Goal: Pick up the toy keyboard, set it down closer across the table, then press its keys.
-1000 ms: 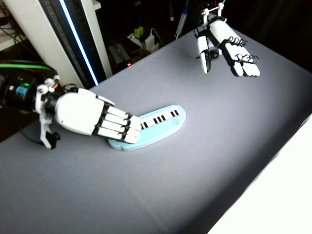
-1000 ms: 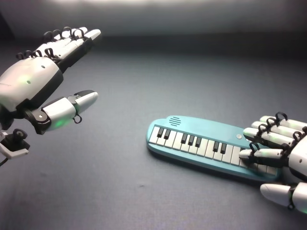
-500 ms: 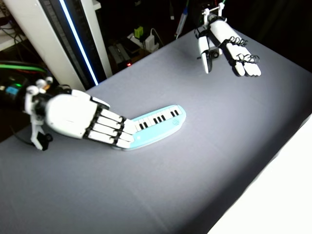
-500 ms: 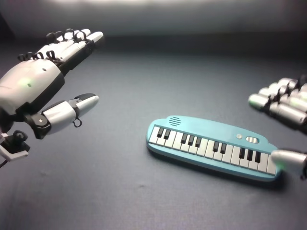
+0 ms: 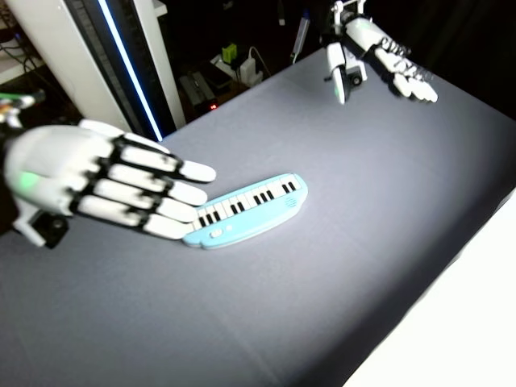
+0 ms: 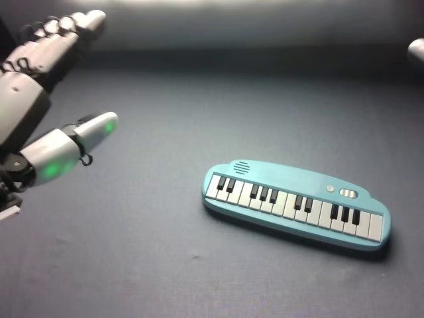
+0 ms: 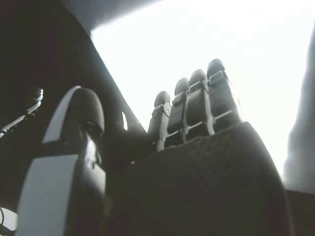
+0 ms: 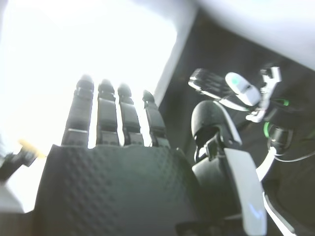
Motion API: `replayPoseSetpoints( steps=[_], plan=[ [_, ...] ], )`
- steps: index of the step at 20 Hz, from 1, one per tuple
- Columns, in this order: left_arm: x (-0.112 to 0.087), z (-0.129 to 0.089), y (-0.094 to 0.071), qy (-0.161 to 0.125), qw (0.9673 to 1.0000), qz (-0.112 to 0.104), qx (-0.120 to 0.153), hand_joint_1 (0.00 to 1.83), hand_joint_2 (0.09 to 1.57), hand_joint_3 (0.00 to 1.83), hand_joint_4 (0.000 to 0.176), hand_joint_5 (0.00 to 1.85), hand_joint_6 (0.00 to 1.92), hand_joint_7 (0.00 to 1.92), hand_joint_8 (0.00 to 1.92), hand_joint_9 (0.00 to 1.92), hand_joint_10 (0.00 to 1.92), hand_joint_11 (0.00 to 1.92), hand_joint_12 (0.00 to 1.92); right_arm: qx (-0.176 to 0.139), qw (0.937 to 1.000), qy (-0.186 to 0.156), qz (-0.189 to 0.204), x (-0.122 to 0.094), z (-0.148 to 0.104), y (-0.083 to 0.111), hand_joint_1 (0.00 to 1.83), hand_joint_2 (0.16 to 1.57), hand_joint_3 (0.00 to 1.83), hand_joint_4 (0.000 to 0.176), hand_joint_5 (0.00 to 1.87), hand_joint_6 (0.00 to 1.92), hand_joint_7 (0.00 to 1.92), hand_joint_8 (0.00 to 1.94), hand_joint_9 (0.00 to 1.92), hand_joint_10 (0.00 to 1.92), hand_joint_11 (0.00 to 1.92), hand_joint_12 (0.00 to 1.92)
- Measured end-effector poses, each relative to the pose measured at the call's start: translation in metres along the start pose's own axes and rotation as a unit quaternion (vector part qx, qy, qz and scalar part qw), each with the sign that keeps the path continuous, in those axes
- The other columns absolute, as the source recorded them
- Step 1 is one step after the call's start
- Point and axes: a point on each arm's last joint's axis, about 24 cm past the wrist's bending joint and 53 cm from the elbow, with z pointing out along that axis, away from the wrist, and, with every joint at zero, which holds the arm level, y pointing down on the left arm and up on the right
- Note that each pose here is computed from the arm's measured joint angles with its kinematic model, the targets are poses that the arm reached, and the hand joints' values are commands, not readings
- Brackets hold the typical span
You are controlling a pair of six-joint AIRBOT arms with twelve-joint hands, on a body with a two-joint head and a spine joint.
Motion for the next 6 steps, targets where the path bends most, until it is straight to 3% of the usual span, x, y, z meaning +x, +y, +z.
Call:
replayPoseSetpoints(
  steps=[1,2,3,4,5,6],
  plan=[
    [-0.006,-0.003,-0.003,-0.011,0.9999,0.002,0.005,0.27,1.39,0.01,0.055,0.0,0.0,0.0,0.0,0.0,0.0,0.0,0.0,0.0,0.9999,-0.014,-0.001,-0.007,-0.004,0.0,0.13,1.4,0.0,0.086,0.0,0.0,0.0,0.0,0.0,0.0,0.0,0.0],
    [-0.015,-0.006,-0.008,-0.025,0.9996,0.005,0.013,0.23,1.4,0.01,0.101,0.0,0.0,0.0,0.0,0.0,0.0,0.0,0.0,0.003,0.9996,-0.029,0.0,-0.015,-0.008,-0.001,0.14,1.39,0.0,0.099,0.0,0.0,0.0,0.0,0.0,0.0,0.0,0.0],
    [-0.023,-0.006,-0.013,-0.037,0.999,0.012,0.022,0.23,1.4,0.01,0.101,0.0,0.0,0.0,0.0,0.0,0.0,0.0,0.0,0.004,0.9989,-0.047,-0.001,-0.023,-0.012,-0.002,0.14,1.39,0.0,0.099,0.0,0.0,0.0,0.0,0.0,0.0,0.0,0.0],
    [-0.037,-0.008,-0.02,-0.056,0.9976,0.021,0.035,0.24,1.4,0.01,0.134,0.0,0.0,0.0,0.0,0.0,0.0,0.0,0.0,0.005,0.9974,-0.072,-0.002,-0.035,-0.017,-0.002,0.19,1.4,0.0,0.085,0.0,0.0,0.0,0.0,0.0,0.0,0.0,0.0],
    [-0.048,-0.01,-0.027,-0.072,0.9961,0.028,0.043,0.27,1.39,0.0,0.09,0.0,0.0,0.0,0.0,0.0,0.0,0.0,0.0,0.002,0.9963,-0.086,-0.005,-0.044,-0.018,0.0,0.17,1.39,0.0,0.096,0.0,0.0,0.0,0.0,0.0,0.0,0.0,0.0],
    [-0.055,-0.011,-0.035,-0.082,0.9944,0.041,0.053,0.28,1.43,0.02,0.075,0.0,0.0,0.0,0.0,0.0,0.0,0.0,0.0,-0.002,0.995,-0.1,-0.01,-0.053,-0.018,0.002,0.19,1.39,0.0,0.081,0.0,0.0,0.0,0.0,0.0,0.0,0.0,0.0]
  ],
)
